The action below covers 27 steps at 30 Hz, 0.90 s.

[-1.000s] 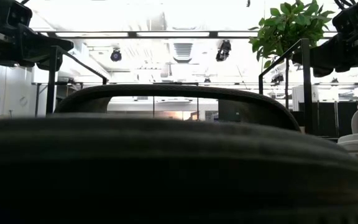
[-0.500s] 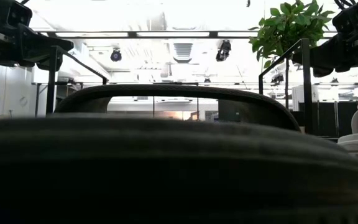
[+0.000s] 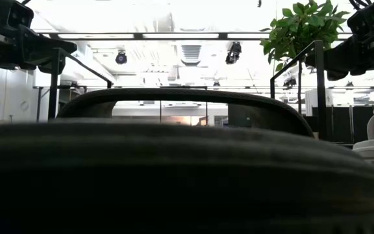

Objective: Pick and place slides into the shelf

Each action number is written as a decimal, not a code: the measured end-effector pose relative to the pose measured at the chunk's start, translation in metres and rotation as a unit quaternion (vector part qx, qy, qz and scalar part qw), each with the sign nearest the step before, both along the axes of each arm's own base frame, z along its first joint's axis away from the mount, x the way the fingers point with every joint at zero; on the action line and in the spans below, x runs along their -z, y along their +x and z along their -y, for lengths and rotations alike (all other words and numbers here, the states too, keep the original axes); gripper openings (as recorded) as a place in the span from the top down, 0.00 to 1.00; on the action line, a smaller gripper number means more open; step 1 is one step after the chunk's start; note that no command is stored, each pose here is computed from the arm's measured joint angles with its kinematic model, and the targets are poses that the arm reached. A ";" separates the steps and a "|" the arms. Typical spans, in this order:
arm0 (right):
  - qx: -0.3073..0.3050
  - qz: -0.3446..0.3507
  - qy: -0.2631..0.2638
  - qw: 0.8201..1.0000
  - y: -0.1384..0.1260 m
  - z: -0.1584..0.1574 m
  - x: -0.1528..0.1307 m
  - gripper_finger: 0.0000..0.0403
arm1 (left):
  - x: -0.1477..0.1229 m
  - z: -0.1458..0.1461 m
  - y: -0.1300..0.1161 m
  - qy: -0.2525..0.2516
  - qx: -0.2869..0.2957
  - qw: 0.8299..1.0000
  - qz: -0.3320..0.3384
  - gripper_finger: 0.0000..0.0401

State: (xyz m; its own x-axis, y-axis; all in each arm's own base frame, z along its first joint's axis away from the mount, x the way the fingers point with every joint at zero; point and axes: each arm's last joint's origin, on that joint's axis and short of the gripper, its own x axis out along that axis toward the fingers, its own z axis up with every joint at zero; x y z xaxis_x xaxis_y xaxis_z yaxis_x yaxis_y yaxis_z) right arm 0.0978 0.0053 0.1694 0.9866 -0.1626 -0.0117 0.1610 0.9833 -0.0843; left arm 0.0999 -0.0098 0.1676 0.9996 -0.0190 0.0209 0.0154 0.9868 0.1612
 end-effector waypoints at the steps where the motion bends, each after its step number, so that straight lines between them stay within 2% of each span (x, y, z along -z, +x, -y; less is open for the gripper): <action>1: 0.000 0.000 0.000 1.000 0.000 0.000 0.000 0.98 | 0.000 0.000 0.000 0.000 0.000 1.000 0.000 1.00; 21: 0.000 0.000 0.000 1.000 0.000 0.000 0.000 0.98 | 0.000 0.000 0.000 0.000 0.000 1.000 0.000 1.00; 27: 0.000 0.000 0.000 1.000 0.000 0.000 0.000 0.98 | -0.004 0.000 0.000 -0.003 -0.003 1.000 0.021 1.00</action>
State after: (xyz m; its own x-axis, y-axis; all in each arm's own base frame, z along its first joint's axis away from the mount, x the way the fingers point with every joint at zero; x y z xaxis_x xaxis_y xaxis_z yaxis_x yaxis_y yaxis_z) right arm 0.0978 0.0053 0.1694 0.9866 -0.1626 -0.0117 0.1610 0.9834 -0.0835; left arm 0.0997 -0.0097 0.1717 0.9979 -0.0134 0.0628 0.0035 0.9878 0.1559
